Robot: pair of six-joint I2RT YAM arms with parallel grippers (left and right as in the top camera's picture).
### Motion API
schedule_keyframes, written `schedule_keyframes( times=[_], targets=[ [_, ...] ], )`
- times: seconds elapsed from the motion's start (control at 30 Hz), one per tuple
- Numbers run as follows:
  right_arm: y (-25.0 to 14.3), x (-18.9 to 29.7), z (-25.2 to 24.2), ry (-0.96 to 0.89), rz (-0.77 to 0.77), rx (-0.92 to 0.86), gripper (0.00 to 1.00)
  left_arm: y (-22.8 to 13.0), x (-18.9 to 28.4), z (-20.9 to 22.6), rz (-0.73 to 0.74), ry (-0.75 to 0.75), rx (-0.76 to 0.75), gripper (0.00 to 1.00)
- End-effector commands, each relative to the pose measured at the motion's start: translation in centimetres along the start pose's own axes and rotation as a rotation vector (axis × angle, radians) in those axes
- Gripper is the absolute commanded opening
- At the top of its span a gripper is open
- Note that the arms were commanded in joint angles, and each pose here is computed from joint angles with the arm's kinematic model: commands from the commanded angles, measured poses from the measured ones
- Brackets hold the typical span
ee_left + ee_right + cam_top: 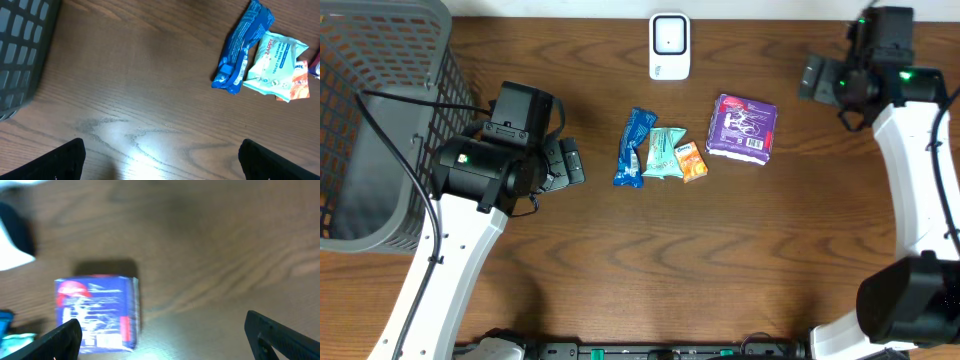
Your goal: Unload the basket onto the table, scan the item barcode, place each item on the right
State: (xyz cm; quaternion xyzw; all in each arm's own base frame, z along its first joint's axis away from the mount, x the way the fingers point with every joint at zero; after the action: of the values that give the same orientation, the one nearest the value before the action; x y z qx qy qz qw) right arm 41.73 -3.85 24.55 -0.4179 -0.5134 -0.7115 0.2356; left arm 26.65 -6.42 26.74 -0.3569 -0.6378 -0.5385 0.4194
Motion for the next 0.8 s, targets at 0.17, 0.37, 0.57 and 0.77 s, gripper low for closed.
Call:
schedule_keyframes(
  times=[0.17, 0.37, 0.57, 0.77],
  targets=[
    [-5.4, -7.5, 0.6, 0.233, 0.230, -0.060, 0.99, 0.0, -0.2, 0.2, 0.004, 0.018, 0.012, 0.98],
    [-6.6, -10.6, 3.7, 0.522, 0.256, -0.068, 0.99, 0.0, -0.2, 0.2, 0.004, 0.018, 0.012, 0.98],
    [-7.1, -12.9, 4.1, 0.571, 0.280, -0.105, 0.85, 0.0, -0.2, 0.2, 0.004, 0.018, 0.012, 0.98],
    [-8.8, -15.5, 3.4, 0.536, 0.340, -0.127, 0.67, 0.0, -0.2, 0.2, 0.004, 0.018, 0.012, 0.98]
  ],
)
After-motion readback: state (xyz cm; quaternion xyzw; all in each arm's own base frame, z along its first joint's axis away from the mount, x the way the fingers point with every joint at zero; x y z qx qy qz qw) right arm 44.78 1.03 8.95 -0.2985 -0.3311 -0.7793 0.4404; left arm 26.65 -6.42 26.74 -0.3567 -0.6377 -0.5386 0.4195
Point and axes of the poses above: each gripper's point midway between its finger pads, its own x axis back along the fingers, its own z axis along the line the jaws close on, y = z × x, the point moved 5 cm from there along x, back along the fingers, and after that the axes turned 5 degrees about -x, right-handed, at the moved point
